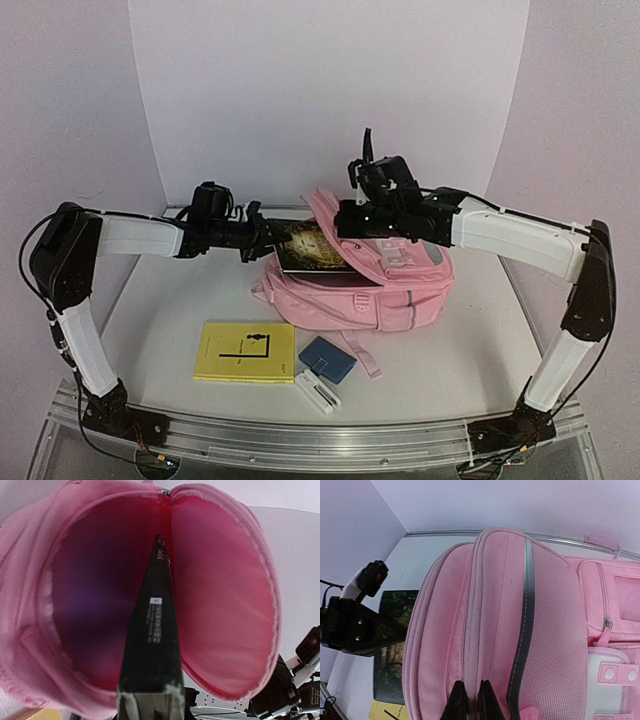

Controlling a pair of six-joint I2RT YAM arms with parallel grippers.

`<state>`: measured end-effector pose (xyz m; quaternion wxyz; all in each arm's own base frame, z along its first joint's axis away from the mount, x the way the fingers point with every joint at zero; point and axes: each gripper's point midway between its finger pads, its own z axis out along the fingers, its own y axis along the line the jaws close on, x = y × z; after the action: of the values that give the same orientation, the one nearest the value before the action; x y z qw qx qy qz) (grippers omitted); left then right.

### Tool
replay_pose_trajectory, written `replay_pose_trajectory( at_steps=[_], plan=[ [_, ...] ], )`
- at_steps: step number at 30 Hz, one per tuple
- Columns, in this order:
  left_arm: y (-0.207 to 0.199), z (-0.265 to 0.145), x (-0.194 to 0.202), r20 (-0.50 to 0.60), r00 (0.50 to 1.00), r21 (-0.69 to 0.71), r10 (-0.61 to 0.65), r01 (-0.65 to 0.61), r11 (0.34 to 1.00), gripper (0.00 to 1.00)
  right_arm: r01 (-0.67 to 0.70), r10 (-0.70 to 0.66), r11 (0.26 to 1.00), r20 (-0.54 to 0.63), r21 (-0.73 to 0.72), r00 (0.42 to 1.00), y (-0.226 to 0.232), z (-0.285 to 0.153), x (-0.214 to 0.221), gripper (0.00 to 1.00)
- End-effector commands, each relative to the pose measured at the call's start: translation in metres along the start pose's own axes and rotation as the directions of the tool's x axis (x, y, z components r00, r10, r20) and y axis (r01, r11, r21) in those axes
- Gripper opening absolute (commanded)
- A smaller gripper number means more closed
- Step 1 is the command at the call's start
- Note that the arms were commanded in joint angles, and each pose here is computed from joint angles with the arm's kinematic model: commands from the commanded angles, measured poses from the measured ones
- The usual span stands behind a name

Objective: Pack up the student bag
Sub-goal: Place the book in the student bag.

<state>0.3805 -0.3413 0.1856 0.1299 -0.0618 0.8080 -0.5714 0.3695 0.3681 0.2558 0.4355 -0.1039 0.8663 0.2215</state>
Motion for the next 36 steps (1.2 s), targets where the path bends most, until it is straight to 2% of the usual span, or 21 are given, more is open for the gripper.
replay_pose_trajectory(
  at_steps=[1, 8, 10, 12, 18, 25, 29, 36],
  plan=[
    [-0.069, 0.033, -0.01, 0.013, 0.983, 0.187, 0.183, -0.182, 0.965, 0.0, -0.057, 0.089, 0.986, 0.206, -0.157, 0.974, 0.032, -0.045, -0.063, 0.0],
    [-0.046, 0.096, -0.013, -0.014, 0.977, 0.148, 0.213, -0.209, 0.967, 0.0, -0.067, 0.101, 0.984, 0.208, -0.164, 0.973, 0.03, -0.045, -0.059, 0.0],
    [-0.034, 0.108, -0.015, -0.029, 0.977, 0.11, 0.211, -0.206, 0.972, 0.04, -0.069, 0.103, 0.984, 0.209, -0.164, 0.973, 0.03, -0.045, -0.058, 0.0],
    [-0.016, 0.116, -0.017, -0.041, 0.98, 0.048, 0.197, -0.195, 0.98, 0.11, -0.069, 0.102, 0.985, 0.211, -0.161, 0.972, 0.029, -0.045, -0.058, 0.0],
    [0.029, 0.1, -0.023, -0.022, 0.977, -0.231, 0.211, -0.21, 0.95, 0.49, -0.063, 0.096, 0.987, 0.22, -0.149, 0.971, 0.026, -0.048, -0.058, 0.0],
    [0.044, 0.069, -0.021, 0.002, 0.964, -0.373, 0.266, -0.246, 0.895, 0.7, -0.062, 0.091, 0.989, 0.222, -0.134, 0.971, 0.021, -0.049, -0.055, 0.0],
    [0.046, 0.067, -0.015, -0.013, 0.968, -0.368, 0.252, -0.239, 0.899, 0.68, -0.062, 0.091, 0.989, 0.221, -0.133, 0.971, 0.021, -0.049, -0.054, 0.0],
    [0.053, 0.089, 0.002, -0.076, 0.971, -0.336, 0.226, -0.238, 0.911, 0.54, -0.062, 0.091, 0.989, 0.222, -0.135, 0.971, 0.021, -0.049, -0.055, 0.0]
  ],
)
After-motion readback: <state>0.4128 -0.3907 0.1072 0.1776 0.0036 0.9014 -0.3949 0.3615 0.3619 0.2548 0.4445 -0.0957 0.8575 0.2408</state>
